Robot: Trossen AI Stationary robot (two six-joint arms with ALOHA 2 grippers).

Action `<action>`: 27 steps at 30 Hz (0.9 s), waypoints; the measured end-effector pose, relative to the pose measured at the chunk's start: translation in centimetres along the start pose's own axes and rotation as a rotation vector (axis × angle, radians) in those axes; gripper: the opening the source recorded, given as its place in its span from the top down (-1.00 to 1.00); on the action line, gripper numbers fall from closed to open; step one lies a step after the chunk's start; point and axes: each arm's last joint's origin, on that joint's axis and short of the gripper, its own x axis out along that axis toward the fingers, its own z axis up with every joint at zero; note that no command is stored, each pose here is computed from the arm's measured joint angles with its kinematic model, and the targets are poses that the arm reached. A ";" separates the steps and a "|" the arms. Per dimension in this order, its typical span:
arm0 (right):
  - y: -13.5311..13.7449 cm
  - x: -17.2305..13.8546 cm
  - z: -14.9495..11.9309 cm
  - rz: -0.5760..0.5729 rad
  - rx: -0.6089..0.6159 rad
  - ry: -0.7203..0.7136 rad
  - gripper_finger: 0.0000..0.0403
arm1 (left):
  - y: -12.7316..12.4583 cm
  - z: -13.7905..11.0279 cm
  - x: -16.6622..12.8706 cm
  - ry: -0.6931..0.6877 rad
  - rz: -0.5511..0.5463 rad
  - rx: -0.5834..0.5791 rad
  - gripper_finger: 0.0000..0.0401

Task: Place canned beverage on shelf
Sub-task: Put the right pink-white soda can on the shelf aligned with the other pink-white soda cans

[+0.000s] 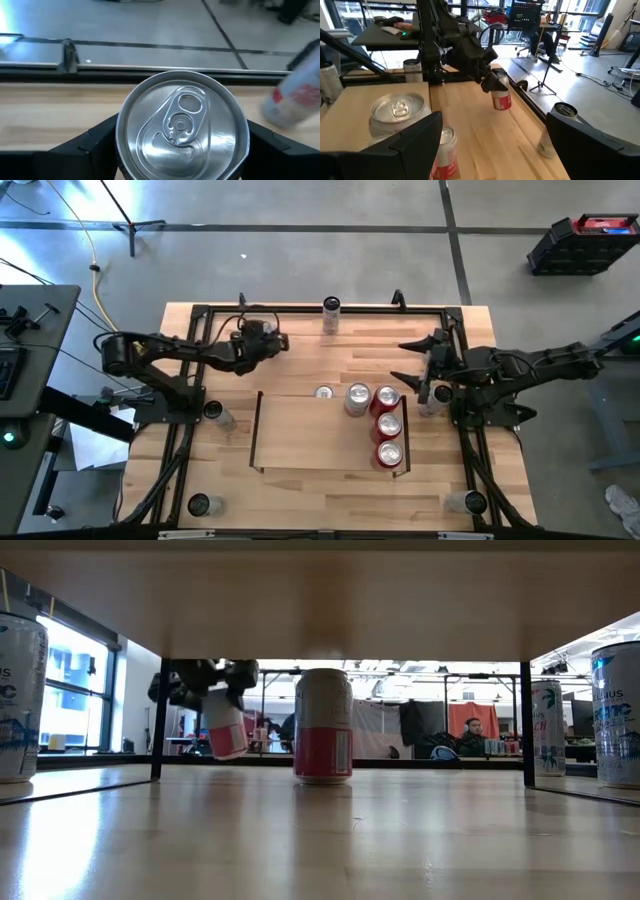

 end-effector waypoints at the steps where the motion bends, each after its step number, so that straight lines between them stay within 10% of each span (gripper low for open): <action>1: 0.0 0.0 0.1 0.000 0.003 -0.006 -0.70 | 0.1 -0.1 0.1 0.006 0.011 0.004 -0.43; 27: 0.0 -0.1 0.3 0.000 -0.008 -0.030 -0.70 | 2.2 1.0 0.5 0.141 0.247 0.072 -0.47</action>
